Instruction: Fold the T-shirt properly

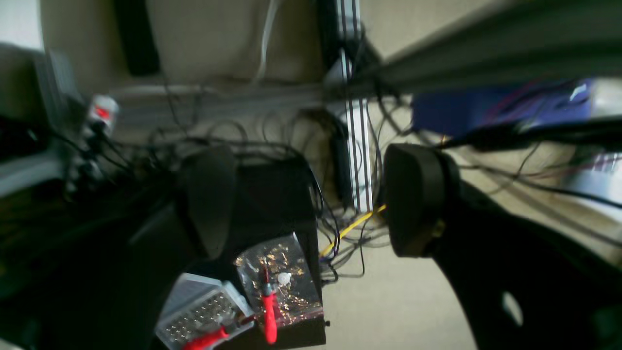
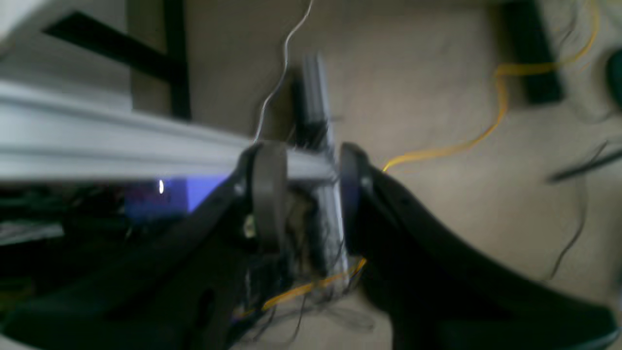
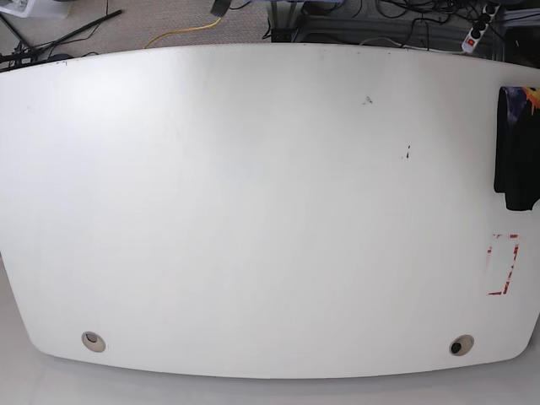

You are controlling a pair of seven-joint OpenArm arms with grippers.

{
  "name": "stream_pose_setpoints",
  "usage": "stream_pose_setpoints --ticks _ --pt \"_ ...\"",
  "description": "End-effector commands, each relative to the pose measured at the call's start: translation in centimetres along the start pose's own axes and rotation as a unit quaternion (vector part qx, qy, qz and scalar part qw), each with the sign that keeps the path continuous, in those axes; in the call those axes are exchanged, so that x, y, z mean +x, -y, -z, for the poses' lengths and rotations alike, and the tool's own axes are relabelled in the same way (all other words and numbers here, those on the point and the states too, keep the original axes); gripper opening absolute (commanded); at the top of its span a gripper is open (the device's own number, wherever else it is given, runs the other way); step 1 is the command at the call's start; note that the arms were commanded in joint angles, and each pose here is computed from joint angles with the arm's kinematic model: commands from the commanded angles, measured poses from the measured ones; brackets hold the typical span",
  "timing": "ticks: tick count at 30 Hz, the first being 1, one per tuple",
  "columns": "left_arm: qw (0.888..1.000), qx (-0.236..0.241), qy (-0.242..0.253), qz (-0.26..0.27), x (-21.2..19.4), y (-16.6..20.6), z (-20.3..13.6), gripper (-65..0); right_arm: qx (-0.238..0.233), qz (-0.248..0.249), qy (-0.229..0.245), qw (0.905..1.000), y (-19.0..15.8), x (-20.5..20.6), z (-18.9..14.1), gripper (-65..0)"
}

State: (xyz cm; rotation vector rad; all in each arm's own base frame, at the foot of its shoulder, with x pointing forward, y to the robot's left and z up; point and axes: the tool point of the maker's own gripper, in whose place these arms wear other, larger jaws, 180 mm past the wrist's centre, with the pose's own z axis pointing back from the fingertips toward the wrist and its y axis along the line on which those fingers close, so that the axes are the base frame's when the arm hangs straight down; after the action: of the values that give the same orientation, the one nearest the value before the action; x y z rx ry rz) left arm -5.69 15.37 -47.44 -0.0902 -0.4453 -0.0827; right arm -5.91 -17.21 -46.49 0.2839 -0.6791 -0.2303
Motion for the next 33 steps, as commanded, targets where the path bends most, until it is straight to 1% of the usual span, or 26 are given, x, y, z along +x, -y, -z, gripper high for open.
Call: stream_pose_setpoints --ticks 1,2,4,9,11,15,18,20,23,26,29,31,33 --pt "1.0 0.008 -0.02 -0.007 -2.1 -0.8 1.1 -20.7 -0.004 0.02 -0.022 0.9996 0.4 -2.4 0.2 -47.7" --pt "0.999 0.011 -0.029 -0.01 -2.8 -1.1 1.9 -20.7 -0.006 0.029 -0.038 0.9988 0.4 -3.8 0.5 -47.7" --pt "0.998 0.016 -0.051 -0.016 -4.4 -1.7 3.4 -20.7 -0.007 0.041 -0.055 0.9976 0.7 -5.4 1.7 -47.7" --pt "0.995 0.026 -0.09 -0.029 -6.7 -2.8 6.3 -20.8 -0.012 0.064 -0.088 0.994 1.2 -8.0 4.8 -47.7" --pt "0.994 0.032 -0.1 -0.036 -6.9 -3.4 8.0 -20.8 -0.009 0.067 -0.105 0.9922 1.3 -8.8 6.2 -47.7" --pt "0.988 0.04 -0.138 -0.051 -8.6 -4.1 10.1 -20.8 -0.028 0.044 -0.134 0.9896 2.7 -9.6 8.2 -47.7" --pt "0.984 0.045 -0.16 -0.063 -9.2 -4.5 11.6 -21.0 -0.032 0.022 -0.146 0.9885 2.7 -9.6 10.0 -47.7" --pt "0.983 0.048 -0.167 -0.068 -9.0 -4.7 12.4 -21.0 -0.033 0.01 -0.151 0.9879 2.7 -9.4 10.9 -47.7" --pt "0.981 0.051 -0.172 -0.074 -8.3 -4.9 13.7 -21.0 -0.045 -0.018 -0.159 0.9861 3.7 -8.7 12.4 -47.4" --pt "0.977 0.052 -0.188 -0.082 -8.6 -4.9 14.3 -21.0 -0.06 -0.038 -0.184 0.9803 4.5 -8.8 13.5 -47.2" --pt "0.975 0.068 -0.195 -0.087 -7.4 -5.7 15.6 -21.0 -0.074 -0.043 -0.195 0.977 5.3 -8.1 14.7 -47.2" --pt "0.972 0.08 -0.204 -0.087 -7.7 -6.0 15.7 -21.0 -0.079 -0.045 -0.197 0.9763 5.6 -7.6 15.3 -47.2" --pt "0.971 0.089 -0.208 -0.075 -7.4 -6.3 16.0 -21.0 -0.081 -0.044 -0.203 0.9749 5.7 -7.3 15.9 -47.2"
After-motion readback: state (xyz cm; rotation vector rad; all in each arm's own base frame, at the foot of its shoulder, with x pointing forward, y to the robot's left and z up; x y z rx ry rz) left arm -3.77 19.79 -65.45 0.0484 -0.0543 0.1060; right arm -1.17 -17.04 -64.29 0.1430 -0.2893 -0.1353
